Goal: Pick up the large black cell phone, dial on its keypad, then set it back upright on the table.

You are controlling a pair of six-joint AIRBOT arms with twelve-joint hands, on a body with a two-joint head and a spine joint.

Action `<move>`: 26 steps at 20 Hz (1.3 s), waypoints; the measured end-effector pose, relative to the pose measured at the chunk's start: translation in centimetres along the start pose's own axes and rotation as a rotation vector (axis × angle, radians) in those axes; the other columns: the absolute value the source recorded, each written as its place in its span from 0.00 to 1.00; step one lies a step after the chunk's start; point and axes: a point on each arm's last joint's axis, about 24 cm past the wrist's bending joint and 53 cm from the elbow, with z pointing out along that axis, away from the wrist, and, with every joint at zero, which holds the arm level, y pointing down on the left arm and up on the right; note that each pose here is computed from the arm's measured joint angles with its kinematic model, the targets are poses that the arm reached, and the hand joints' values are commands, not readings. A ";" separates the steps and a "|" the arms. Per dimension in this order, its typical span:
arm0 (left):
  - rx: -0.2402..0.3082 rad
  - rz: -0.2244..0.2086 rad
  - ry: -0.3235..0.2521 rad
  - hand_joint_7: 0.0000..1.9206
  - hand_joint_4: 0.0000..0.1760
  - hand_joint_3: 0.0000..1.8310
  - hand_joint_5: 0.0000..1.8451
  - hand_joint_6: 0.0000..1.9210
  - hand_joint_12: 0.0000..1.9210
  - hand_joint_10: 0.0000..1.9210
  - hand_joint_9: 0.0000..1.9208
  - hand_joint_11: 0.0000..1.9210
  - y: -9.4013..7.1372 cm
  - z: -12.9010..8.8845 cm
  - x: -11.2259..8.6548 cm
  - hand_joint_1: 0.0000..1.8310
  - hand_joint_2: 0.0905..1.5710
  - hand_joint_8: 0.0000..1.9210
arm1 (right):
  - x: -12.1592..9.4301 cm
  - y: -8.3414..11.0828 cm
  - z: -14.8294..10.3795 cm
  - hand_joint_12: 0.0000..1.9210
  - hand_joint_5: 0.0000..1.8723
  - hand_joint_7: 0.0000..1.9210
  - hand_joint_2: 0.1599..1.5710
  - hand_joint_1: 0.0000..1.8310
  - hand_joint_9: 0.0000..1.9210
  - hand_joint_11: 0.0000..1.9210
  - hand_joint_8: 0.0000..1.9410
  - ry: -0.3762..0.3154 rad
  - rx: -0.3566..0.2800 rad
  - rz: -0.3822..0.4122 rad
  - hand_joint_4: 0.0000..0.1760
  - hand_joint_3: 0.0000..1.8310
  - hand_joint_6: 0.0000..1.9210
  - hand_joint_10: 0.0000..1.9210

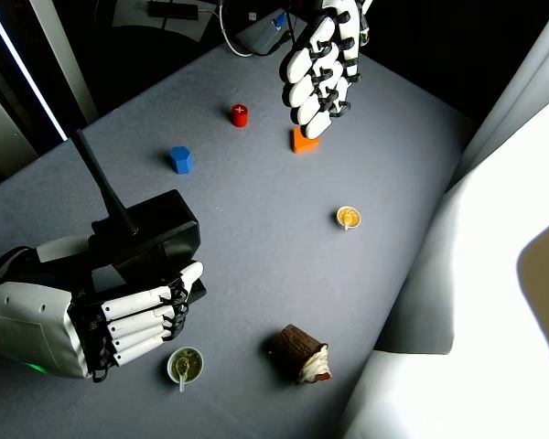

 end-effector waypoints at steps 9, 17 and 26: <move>0.001 0.000 0.000 0.12 0.10 0.00 0.09 0.00 0.21 0.00 0.10 0.00 0.0 0.0 0.0 0.00 0.72 0.00 | 0.2 0.1 0.0 0.63 0.42 0.43 0.74 0.64 0.42 0.33 0.67 0.013 -0.002 -0.005 0.00 0.00 0.62 0.36; 0.001 0.001 -0.001 0.11 0.07 0.00 0.08 0.00 0.20 0.00 0.10 0.00 -0.1 0.0 0.0 0.00 0.73 0.00 | 0.2 -0.1 -0.1 0.55 0.36 0.34 0.67 0.50 0.34 0.14 0.00 0.015 0.005 -0.009 0.00 0.00 0.00 0.01; 0.001 0.001 0.000 0.12 0.06 0.00 0.08 0.00 0.21 0.00 0.10 0.00 -0.1 0.0 0.0 0.00 0.73 0.00 | 0.0 0.2 -0.2 0.55 0.23 0.21 0.59 0.40 0.20 0.01 0.00 0.019 -0.002 -0.016 0.00 0.00 0.00 0.00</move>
